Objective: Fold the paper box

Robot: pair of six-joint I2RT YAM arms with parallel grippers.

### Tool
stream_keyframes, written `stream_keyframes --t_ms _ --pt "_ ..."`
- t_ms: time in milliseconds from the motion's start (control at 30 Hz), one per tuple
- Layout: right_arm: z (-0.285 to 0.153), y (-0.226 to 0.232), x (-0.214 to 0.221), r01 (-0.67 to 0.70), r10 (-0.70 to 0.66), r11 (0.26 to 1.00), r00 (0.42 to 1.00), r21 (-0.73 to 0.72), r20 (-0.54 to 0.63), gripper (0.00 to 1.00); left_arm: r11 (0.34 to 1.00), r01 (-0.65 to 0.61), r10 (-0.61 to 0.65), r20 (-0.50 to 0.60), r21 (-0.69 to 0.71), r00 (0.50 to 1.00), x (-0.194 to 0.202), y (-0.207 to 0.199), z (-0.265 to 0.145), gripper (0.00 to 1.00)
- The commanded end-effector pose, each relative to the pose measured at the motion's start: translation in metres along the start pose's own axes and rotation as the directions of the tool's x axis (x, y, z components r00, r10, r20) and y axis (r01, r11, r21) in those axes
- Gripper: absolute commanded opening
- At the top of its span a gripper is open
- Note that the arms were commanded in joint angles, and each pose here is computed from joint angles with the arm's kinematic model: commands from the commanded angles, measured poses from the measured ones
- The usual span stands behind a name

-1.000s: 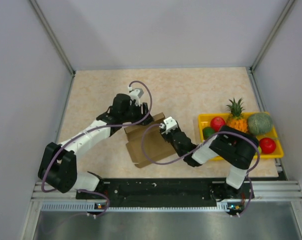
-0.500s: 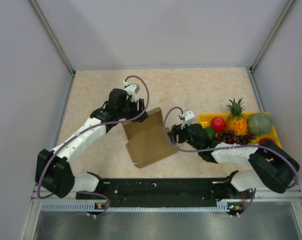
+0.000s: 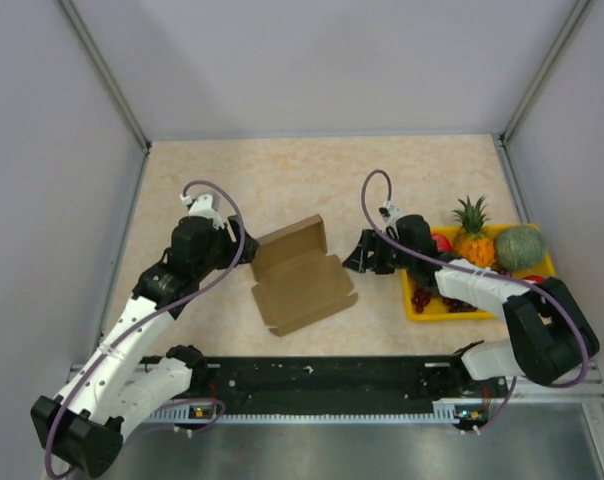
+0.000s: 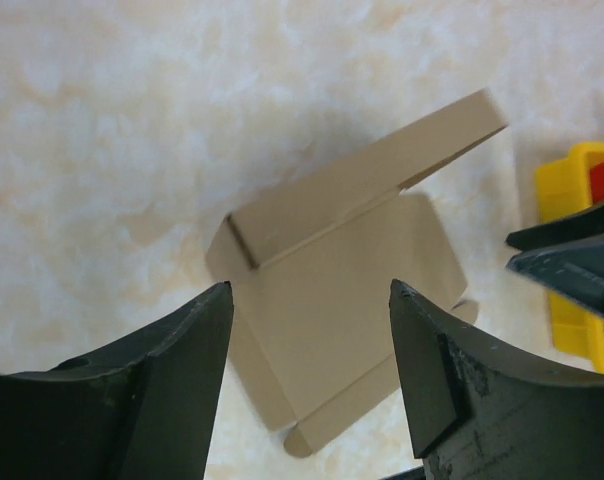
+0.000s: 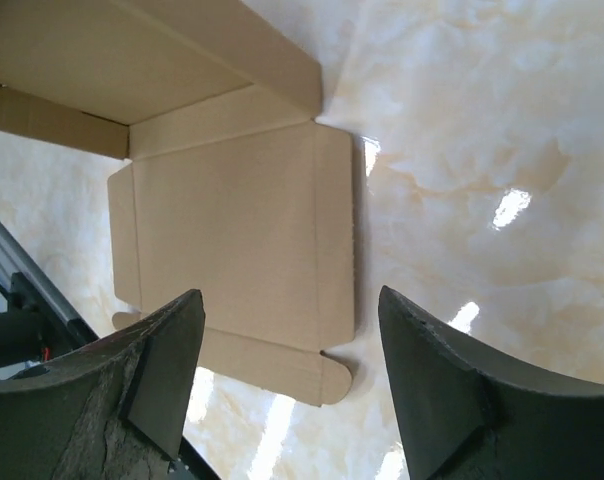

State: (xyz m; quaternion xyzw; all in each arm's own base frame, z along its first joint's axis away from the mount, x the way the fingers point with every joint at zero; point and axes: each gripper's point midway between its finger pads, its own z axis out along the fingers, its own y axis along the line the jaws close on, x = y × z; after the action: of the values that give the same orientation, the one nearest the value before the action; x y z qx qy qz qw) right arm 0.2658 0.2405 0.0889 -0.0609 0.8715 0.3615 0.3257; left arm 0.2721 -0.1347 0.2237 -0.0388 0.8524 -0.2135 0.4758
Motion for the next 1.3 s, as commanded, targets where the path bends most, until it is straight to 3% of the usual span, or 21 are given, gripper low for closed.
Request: stream_keyframes --t_ms 0,133,233,300,400,467,567,667,700,800,900,1033,1267 --pt "0.005 0.008 0.004 -0.077 0.068 0.994 0.989 -0.071 -0.13 0.7 0.971 0.167 -0.187 -0.115 -0.169 0.976 0.063 0.039 -0.001 0.67" --pt "0.013 -0.006 0.011 -0.074 0.071 0.997 0.975 -0.008 -0.21 0.68 0.992 0.118 -0.124 -0.184 -0.042 0.975 0.073 0.021 -0.003 0.67" --pt "0.018 -0.01 0.02 -0.092 0.084 0.996 0.964 -0.02 -0.253 0.66 0.988 0.135 -0.15 -0.233 -0.077 0.961 0.087 0.027 -0.005 0.68" --pt "0.02 -0.013 0.022 -0.087 0.081 0.996 0.965 -0.015 -0.249 0.65 0.994 0.092 -0.102 -0.232 -0.056 0.967 0.083 0.026 -0.009 0.67" --pt "0.019 -0.015 0.025 -0.089 0.084 0.996 0.964 -0.01 -0.251 0.64 0.991 -0.031 0.046 -0.111 0.13 0.993 0.044 -0.006 -0.012 0.66" --pt "0.017 -0.013 0.026 -0.089 0.081 0.996 0.964 -0.021 -0.251 0.65 0.951 -0.114 0.142 -0.079 0.288 0.987 0.029 -0.036 -0.019 0.68" --pt "0.01 -0.005 0.023 -0.074 0.059 0.996 0.968 -0.056 -0.243 0.66 0.903 -0.273 0.325 -0.112 0.33 0.939 0.012 -0.048 -0.012 0.69" --pt "0.0 0.006 0.018 -0.05 0.028 0.994 0.975 -0.095 -0.221 0.66 0.851 -0.387 0.478 -0.219 0.355 0.851 0.007 -0.056 0.004 0.69" --pt "-0.002 0.008 0.017 -0.041 0.019 0.994 0.977 -0.102 -0.214 0.66 0.797 -0.452 0.561 -0.216 0.399 0.799 0.008 -0.058 0.011 0.69" --pt "-0.011 0.013 0.013 -0.013 -0.01 0.993 0.981 -0.117 -0.191 0.67 0.741 -0.484 0.646 -0.297 0.465 0.704 0.011 -0.06 0.041 0.7" --pt "-0.02 0.014 0.015 -0.003 -0.02 0.993 0.982 -0.122 -0.186 0.67 0.749 -0.463 0.653 -0.411 0.473 0.636 0.016 -0.059 0.086 0.7" --pt "-0.025 0.014 0.021 -0.011 -0.014 0.992 0.981 -0.128 -0.193 0.68 0.703 -0.46 0.692 -0.371 0.542 0.62 0.01 -0.078 0.114 0.72" --pt "-0.022 0.009 0.026 -0.024 0.001 0.994 0.978 -0.109 -0.207 0.68 0.706 -0.464 0.692 -0.379 0.536 0.615 0.021 -0.074 0.125 0.69"
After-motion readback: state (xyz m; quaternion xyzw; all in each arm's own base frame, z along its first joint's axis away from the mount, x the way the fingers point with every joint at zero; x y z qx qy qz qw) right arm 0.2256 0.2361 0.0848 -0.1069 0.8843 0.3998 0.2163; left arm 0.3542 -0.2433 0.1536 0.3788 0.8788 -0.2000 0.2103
